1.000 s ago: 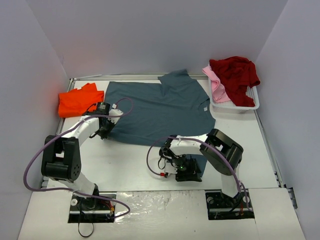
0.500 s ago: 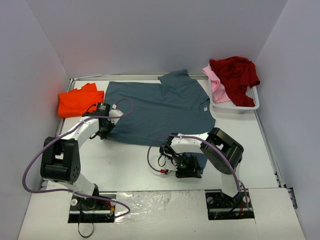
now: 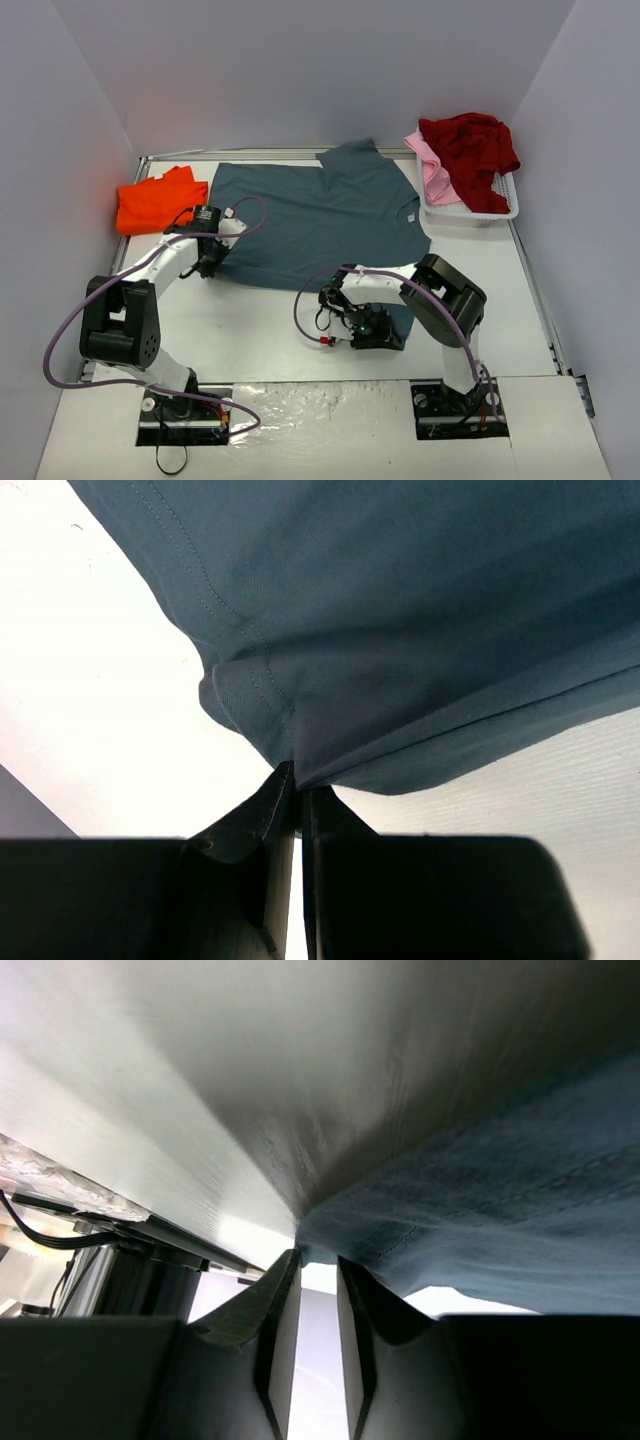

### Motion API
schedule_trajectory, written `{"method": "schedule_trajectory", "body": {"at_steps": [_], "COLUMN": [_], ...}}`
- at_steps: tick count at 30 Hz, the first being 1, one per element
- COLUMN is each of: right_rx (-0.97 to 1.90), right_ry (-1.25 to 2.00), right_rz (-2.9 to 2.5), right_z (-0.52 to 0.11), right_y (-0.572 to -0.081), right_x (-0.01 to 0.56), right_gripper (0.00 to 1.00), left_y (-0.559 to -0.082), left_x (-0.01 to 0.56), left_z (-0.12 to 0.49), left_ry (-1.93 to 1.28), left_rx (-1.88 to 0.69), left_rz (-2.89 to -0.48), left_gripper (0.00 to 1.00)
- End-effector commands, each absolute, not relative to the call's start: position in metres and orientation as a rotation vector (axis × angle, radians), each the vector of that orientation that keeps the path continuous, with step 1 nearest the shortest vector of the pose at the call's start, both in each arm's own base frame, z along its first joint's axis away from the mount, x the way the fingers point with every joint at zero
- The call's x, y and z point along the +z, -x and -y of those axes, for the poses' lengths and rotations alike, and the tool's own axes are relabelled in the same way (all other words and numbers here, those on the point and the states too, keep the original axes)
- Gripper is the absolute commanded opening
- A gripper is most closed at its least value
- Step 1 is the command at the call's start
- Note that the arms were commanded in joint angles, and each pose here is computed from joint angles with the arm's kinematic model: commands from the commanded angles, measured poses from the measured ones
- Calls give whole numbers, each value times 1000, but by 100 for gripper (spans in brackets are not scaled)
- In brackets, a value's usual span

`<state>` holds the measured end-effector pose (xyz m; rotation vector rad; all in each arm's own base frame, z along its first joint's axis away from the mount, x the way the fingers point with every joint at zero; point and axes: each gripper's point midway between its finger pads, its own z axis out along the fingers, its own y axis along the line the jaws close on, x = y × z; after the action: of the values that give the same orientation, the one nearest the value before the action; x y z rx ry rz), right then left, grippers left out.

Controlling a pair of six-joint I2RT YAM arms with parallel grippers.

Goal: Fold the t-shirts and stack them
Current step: Grap the side of the flattened tshirt closest away from the robot with both arms

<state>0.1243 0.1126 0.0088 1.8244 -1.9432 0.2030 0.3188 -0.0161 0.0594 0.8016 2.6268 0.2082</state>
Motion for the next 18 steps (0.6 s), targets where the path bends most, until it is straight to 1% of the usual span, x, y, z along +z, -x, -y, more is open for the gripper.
{"method": "schedule_trajectory", "body": {"at_steps": [1,2,4,7,8,10,11,12,14,18], "right_rx": [279,277,278,284,285,286,281,278,284,302], "right_ry": [-1766,-1764,-1765,-1770,-1763,-1759,-1763,-1764,-1778,-1793], "right_rz": [1917,1917,1920,1938,1953,1965,1957,1961,1951,1953], "right_z": [-98,-98,-97,-99,-98,-99,-98,-98,-97,-98], "right_y": [-128,-129,-130,-135,-138,-142,-143,-145,-148,-157], "right_x": [-2,-1,-1,2,2,5,5,6,8,7], "right_gripper": [16,12,7,7,14,19,32,38,43,46], "left_y": [-321,-321,-321,-322,-322,-322,-322,-322,-322,-322], "left_x": [72,73,73,74,74,74,74,75,76,75], "left_z": [14,14,14,15,15,14,15,15,15,14], "left_ry": [-778,-777,-777,-777,-778,-783,-784,-784,-784,-786], "left_rx": [247,250,255,255,258,268,269,271,275,280], "left_rz": [-2589,-2586,-2586,-2581,-2580,-2581,-2580,-2577,-2573,-2575], "left_gripper": [3,2,2,2,2,2,2,2,2,2]}}
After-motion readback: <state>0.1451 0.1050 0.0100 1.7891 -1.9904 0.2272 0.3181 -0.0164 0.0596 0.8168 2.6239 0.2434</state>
